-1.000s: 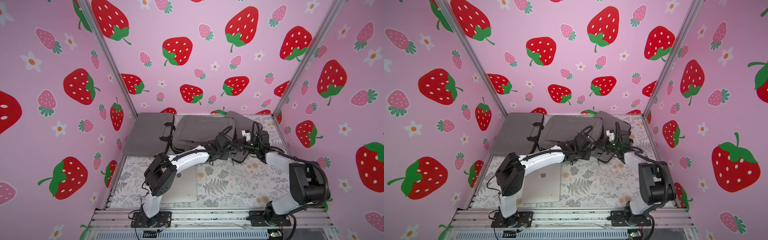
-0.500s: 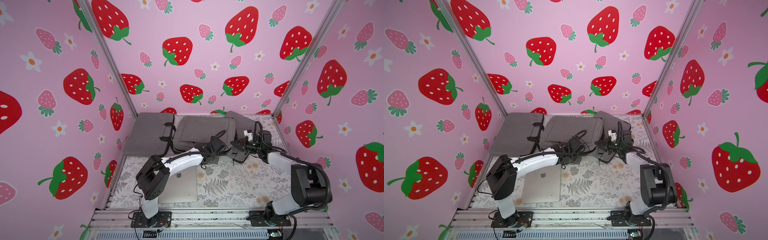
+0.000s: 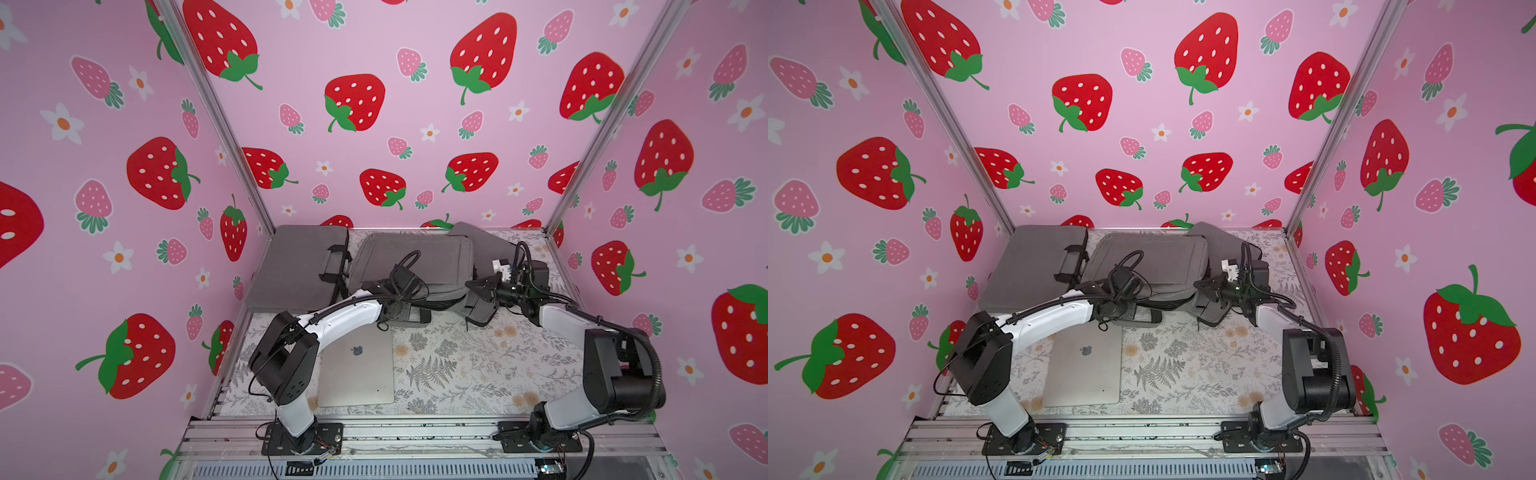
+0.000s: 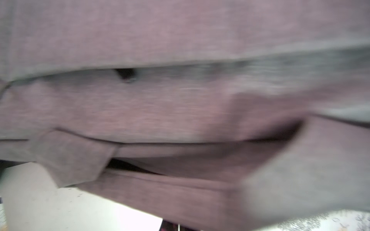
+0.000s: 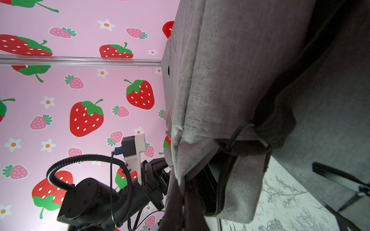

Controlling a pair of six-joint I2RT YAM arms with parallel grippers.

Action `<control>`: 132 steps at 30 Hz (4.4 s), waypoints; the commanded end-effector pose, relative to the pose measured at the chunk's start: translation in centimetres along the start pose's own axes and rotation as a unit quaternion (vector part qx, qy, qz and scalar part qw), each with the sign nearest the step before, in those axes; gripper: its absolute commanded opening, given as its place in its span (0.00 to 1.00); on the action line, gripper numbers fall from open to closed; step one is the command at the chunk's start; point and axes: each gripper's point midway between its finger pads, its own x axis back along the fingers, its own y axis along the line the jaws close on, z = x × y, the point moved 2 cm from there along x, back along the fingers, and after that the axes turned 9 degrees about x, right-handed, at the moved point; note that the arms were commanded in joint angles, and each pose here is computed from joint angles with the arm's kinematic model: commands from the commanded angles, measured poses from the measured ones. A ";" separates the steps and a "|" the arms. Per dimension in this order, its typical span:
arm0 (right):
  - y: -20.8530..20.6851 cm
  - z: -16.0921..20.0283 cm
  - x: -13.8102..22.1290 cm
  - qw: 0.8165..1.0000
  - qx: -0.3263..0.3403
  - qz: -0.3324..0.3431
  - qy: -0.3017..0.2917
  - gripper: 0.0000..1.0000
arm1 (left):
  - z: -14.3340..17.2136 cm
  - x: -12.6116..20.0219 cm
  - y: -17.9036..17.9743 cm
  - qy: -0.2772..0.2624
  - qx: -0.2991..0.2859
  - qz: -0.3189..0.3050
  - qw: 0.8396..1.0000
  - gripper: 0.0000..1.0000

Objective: Open the zippered laptop bag and take out the laptop
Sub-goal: Unzip the zipper on the zippered laptop bag, then open the bag flap on the zippered laptop bag.

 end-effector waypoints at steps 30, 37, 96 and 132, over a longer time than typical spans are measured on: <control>2.4 -1.5 1.9 0.999 0.039 -0.025 -0.017 0.00 | -3.0 0.6 1.4 -0.003 0.005 0.029 1.000 0.00; 2.6 -0.8 0.7 0.999 0.040 -0.025 -0.005 0.00 | -3.6 1.8 -3.1 -0.020 -0.012 0.069 0.997 0.00; 2.1 -0.4 2.8 0.998 0.058 0.007 0.027 0.00 | -9.2 -2.8 14.9 -0.035 0.064 -0.011 0.997 0.28; -0.4 -0.7 2.4 0.997 0.056 0.054 0.024 0.00 | -5.4 -3.5 -1.1 -0.093 -0.501 0.053 0.859 0.88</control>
